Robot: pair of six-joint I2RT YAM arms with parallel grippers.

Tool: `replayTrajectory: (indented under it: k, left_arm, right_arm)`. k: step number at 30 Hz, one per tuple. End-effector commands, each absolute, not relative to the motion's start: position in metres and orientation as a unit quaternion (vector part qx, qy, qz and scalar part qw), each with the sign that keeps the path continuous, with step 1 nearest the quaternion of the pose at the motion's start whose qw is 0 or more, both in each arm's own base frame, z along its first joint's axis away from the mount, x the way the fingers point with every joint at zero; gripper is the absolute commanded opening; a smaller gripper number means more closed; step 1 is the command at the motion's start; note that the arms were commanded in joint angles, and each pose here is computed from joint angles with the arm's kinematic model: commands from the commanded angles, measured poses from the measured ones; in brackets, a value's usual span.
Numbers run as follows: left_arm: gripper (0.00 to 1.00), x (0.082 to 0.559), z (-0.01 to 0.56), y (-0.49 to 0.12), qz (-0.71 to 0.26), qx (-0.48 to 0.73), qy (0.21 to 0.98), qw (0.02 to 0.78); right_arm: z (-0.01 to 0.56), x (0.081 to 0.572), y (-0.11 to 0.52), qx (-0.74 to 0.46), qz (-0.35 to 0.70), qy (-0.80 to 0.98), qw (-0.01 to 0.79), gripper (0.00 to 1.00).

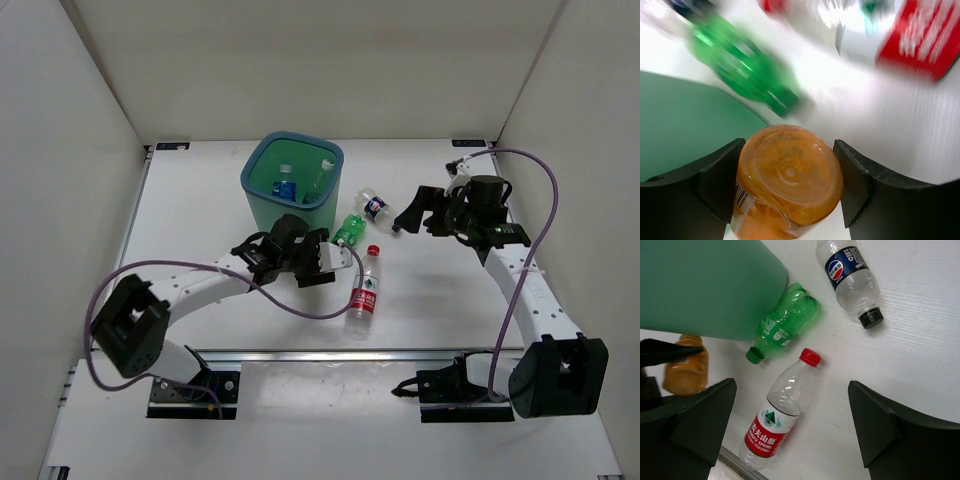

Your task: Put the plastic bottles in the bin

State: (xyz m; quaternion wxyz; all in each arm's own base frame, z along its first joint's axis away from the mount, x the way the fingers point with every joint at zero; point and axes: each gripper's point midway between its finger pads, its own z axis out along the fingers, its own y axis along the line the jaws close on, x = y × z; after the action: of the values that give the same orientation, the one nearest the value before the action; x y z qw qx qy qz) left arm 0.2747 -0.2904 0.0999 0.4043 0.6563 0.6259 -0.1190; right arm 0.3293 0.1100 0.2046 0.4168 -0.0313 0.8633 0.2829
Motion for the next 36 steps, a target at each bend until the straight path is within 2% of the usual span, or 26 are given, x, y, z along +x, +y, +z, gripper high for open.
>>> replayTrajectory:
  k: [1, 2, 4, 7, 12, 14, 15, 19, 23, 24, 26, 28, 30, 33, 36]
  left_arm:
    - [0.63, 0.277, 0.201, -0.319, -0.155, 0.594, 0.572, 0.544]
    - [0.64, 0.279, 0.218, -0.32, -0.168, 0.571, 0.574, 0.563]
    - [0.62, 0.283, 0.289, -0.323, -0.197, 0.491, 0.555, 0.642]
    - [0.62, 0.287, 0.357, -0.31, -0.248, 0.385, 0.538, 0.708]
    - [0.69, 0.293, 0.429, -0.275, -0.245, 0.231, 0.5, 0.798]
    - [0.65, 0.309, 0.455, -0.248, -0.26, 0.137, 0.491, 0.82]
    - [0.63, 0.325, 0.458, -0.233, -0.263, 0.079, 0.501, 0.821]
    - [0.63, 0.347, 0.478, -0.213, -0.305, 0.017, 0.482, 0.821]
    - [0.67, 0.374, 0.47, -0.213, -0.265, -0.018, 0.503, 0.823]
    - [0.69, 0.387, 0.461, -0.214, -0.261, -0.03, 0.518, 0.814]
    - [0.81, 0.407, 0.443, -0.214, -0.254, -0.051, 0.542, 0.8]
    - [0.86, 0.427, 0.425, -0.205, -0.224, -0.087, 0.566, 0.788]
    - [0.87, 0.433, 0.409, -0.208, -0.204, -0.089, 0.585, 0.78]
    - [0.99, 0.435, 0.406, -0.207, -0.175, -0.086, 0.598, 0.777]
    - [0.99, 0.44, 0.406, -0.2, -0.167, -0.085, 0.617, 0.765]
  right_arm:
    - [0.222, 0.326, 0.118, -0.04, 0.298, 0.844, 0.444, 0.92]
    - [0.22, 0.323, 0.119, -0.038, 0.295, 0.847, 0.44, 0.91]
    - [0.212, 0.317, 0.122, -0.042, 0.287, 0.853, 0.433, 0.91]
    - [0.205, 0.311, 0.121, -0.035, 0.276, 0.859, 0.431, 0.91]
    - [0.182, 0.298, 0.134, -0.027, 0.252, 0.879, 0.404, 0.9]
    - [0.167, 0.291, 0.143, -0.04, 0.224, 0.895, 0.384, 0.91]
    - [0.157, 0.288, 0.146, -0.044, 0.217, 0.903, 0.368, 0.9]
    - [0.144, 0.285, 0.154, -0.048, 0.205, 0.912, 0.352, 0.89]
    - [0.143, 0.291, 0.154, -0.032, 0.217, 0.908, 0.358, 0.9]
    - [0.142, 0.291, 0.157, -0.034, 0.213, 0.908, 0.359, 0.89]
    - [0.141, 0.293, 0.16, -0.045, 0.196, 0.912, 0.357, 0.9]
    - [0.136, 0.294, 0.17, -0.064, 0.174, 0.918, 0.35, 0.9]
    - [0.127, 0.295, 0.175, -0.072, 0.153, 0.926, 0.338, 0.9]
    - [0.118, 0.295, 0.177, -0.069, 0.121, 0.934, 0.33, 0.93]
    - [0.106, 0.296, 0.179, -0.06, 0.101, 0.94, 0.32, 0.98]
